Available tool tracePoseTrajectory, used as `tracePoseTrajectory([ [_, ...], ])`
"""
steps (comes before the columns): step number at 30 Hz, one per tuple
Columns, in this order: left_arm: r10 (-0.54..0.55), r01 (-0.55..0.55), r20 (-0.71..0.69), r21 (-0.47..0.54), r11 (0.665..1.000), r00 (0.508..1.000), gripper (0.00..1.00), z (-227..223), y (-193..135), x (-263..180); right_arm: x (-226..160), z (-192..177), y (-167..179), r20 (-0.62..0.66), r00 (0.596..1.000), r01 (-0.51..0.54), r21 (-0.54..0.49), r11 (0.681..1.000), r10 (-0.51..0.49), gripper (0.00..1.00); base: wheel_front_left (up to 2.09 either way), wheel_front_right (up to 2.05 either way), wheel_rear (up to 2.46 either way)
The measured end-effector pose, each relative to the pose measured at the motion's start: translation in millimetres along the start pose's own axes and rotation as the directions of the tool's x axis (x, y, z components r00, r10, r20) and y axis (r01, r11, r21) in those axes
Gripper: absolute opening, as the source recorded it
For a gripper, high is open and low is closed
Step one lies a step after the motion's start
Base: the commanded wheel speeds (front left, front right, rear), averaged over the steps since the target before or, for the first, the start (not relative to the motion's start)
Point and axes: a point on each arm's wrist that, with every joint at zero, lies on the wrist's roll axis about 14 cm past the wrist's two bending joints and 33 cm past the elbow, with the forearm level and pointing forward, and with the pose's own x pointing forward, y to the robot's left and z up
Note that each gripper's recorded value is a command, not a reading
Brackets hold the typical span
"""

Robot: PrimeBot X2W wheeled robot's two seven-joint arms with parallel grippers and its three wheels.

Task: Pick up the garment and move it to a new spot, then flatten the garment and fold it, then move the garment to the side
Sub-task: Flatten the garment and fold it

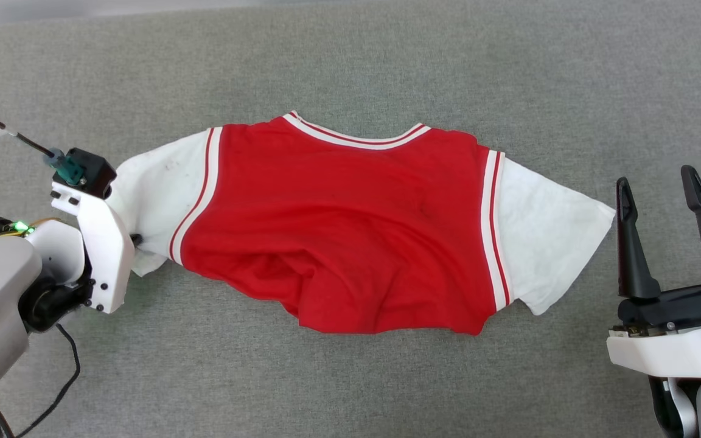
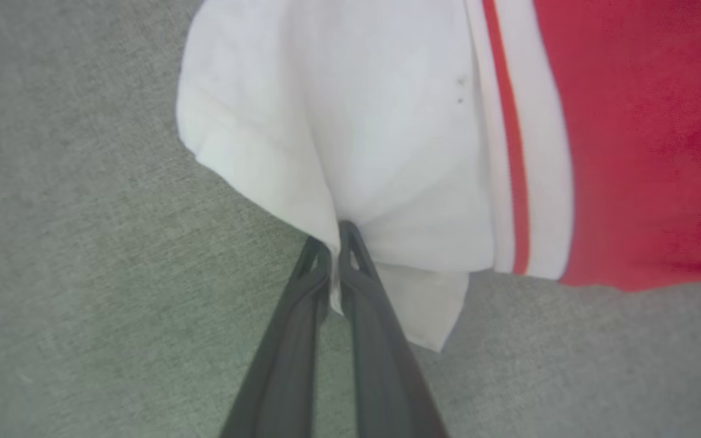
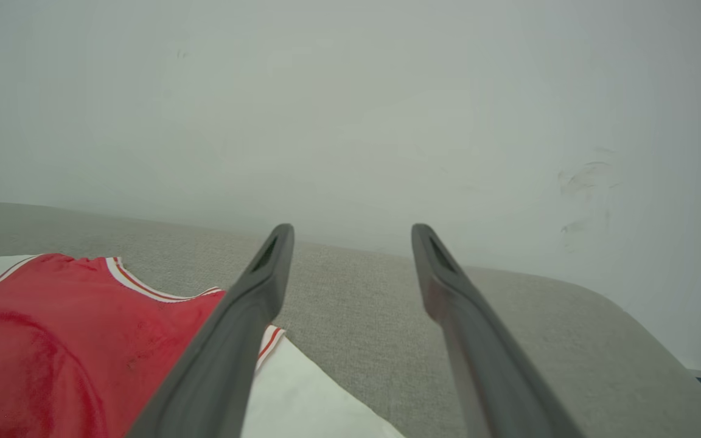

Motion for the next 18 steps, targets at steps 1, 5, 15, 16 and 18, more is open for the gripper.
tracePoseTrajectory([
  [1, 0.005, -0.005, 0.013, 0.007, 1.000, 1.000, 1.00, 2, 1, -2, 0, 2, -1, 0.004, 1.000, 0.002, -0.001, 1.000, -0.002, 1.00, 0.00, 0.00, 0.00],
  [5, 0.022, -0.025, 0.077, 0.037, 0.999, 0.997, 1.00, 26, 7, -19, -1, 8, -2, 0.018, 1.000, 0.008, 0.000, 1.000, -0.008, 1.00, 0.00, 0.00, 0.00],
  [15, 0.116, -0.128, 0.157, 0.069, 0.989, 0.981, 1.00, 91, 46, -70, 2, 7, 1, 0.023, 1.000, 0.004, 0.008, 1.000, -0.004, 1.00, 0.00, 0.00, 0.00],
  [16, 0.121, -0.133, 0.150, 0.073, 0.988, 0.981, 1.00, 93, 47, -69, 2, 6, 1, 0.020, 1.000, 0.003, 0.008, 1.000, -0.003, 1.00, 0.00, 0.00, 0.00],
  [18, 0.124, -0.133, 0.114, 0.078, 0.988, 0.986, 1.00, 93, 48, -62, 4, 2, 1, 0.014, 1.000, 0.003, 0.007, 1.000, -0.003, 1.00, 0.00, 0.00, 0.00],
])
